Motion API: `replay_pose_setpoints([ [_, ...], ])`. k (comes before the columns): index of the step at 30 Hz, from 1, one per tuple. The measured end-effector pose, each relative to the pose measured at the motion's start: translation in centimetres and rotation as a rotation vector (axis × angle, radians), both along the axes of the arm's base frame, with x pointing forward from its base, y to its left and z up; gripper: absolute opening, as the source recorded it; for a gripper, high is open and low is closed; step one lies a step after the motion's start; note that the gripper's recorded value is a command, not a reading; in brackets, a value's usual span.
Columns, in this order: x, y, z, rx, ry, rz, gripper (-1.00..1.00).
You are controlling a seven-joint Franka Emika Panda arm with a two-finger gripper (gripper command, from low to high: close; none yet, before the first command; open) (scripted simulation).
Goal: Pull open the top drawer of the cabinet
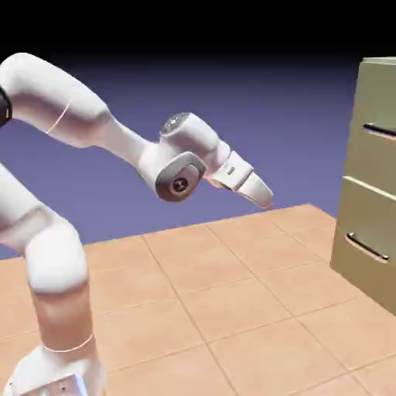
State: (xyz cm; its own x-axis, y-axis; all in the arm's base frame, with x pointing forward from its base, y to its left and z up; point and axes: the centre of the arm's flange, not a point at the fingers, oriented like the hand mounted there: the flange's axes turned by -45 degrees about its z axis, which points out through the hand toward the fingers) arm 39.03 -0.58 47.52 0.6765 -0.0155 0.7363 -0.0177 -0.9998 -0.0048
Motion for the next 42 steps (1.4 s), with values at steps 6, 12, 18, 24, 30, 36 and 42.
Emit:
replay_pose_setpoints([
  [6,-0.9,-4.3,8.3,0.188,-0.166,-0.262,1.0],
  [12,-3.3,-6.4,16.0,0.375,-0.346,-0.455,1.0],
  [18,-5.9,-6.1,22.5,0.552,-0.528,-0.571,1.0],
  [24,-7.4,-3.4,27.4,0.71,-0.692,-0.616,1.0],
  [30,-6.9,0.9,30.3,0.845,-0.816,-0.602,1.0],
  [36,-3.6,5.5,31.0,0.959,-0.884,-0.554,1.0],
  [42,2.4,9.2,29.0,1.06,-0.889,-0.5,1.0],
])
